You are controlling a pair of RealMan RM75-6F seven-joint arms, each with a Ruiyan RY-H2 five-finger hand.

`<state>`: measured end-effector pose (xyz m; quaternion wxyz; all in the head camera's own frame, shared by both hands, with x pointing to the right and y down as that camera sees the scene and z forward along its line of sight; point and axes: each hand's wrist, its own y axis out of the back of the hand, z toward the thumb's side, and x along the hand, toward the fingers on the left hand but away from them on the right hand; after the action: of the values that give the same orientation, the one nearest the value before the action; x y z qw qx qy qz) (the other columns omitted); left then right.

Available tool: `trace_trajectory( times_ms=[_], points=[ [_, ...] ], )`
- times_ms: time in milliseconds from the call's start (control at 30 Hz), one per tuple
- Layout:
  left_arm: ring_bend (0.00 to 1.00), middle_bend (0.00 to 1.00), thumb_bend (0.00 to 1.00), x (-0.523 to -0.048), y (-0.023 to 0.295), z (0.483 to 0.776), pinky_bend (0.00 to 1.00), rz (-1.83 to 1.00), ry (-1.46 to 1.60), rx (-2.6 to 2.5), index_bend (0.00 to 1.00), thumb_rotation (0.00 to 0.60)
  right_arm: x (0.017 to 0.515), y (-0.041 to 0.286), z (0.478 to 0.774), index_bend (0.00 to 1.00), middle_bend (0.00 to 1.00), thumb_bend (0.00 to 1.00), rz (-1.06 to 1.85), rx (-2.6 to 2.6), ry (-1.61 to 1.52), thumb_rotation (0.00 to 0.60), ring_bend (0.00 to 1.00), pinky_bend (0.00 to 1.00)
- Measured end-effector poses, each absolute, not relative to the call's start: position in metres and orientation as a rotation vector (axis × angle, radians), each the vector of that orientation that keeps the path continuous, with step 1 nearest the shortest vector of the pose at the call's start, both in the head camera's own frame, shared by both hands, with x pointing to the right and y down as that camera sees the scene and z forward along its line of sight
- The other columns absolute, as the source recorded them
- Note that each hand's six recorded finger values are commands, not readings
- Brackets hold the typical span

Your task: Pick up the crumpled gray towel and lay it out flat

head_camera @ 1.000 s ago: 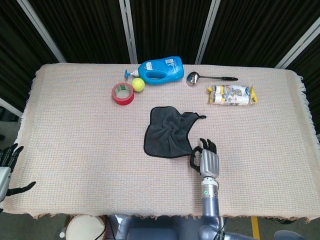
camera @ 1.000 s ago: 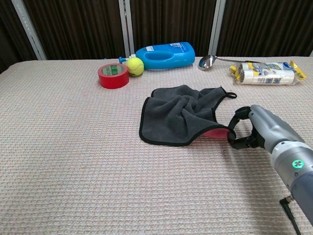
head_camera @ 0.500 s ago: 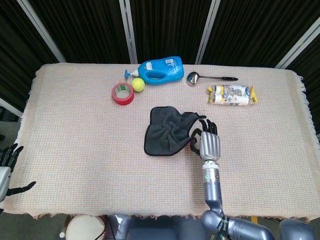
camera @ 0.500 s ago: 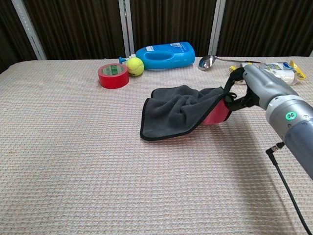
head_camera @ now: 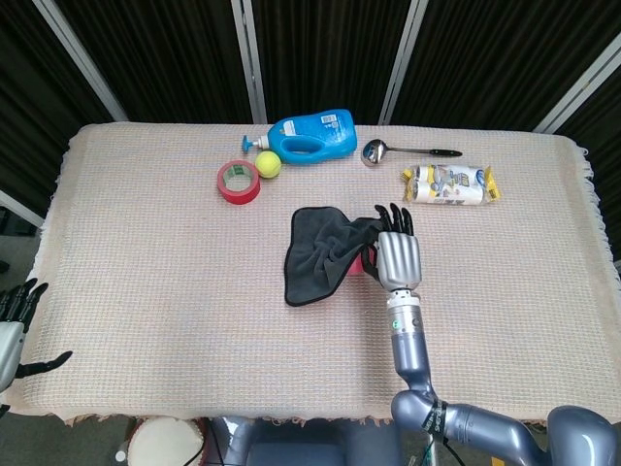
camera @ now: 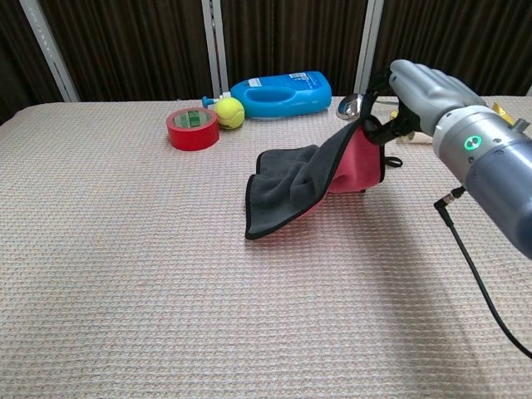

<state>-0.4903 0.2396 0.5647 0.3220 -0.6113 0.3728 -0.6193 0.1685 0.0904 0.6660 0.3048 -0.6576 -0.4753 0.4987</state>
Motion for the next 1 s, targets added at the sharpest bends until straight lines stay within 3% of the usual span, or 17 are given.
trace_trajectory(
  times_ms=[667,1000],
  points=[
    [0.0,0.01,0.04,-0.49,0.237,0.573,0.01,-1.681,0.976,-1.649,0.03,0.6,0.116,0.026,0.643,0.6,0.16,0.56,1.245,-1.634,-1.168,0.6,0.01,0.04],
    [0.0,0.04,0.12,-0.45,0.199,0.588,0.02,-1.605,1.028,-1.752,0.17,0.6,0.105,0.003,0.638,0.6,0.17,0.56,1.248,-1.592,-1.179,0.6,0.01,0.04]
  ],
)
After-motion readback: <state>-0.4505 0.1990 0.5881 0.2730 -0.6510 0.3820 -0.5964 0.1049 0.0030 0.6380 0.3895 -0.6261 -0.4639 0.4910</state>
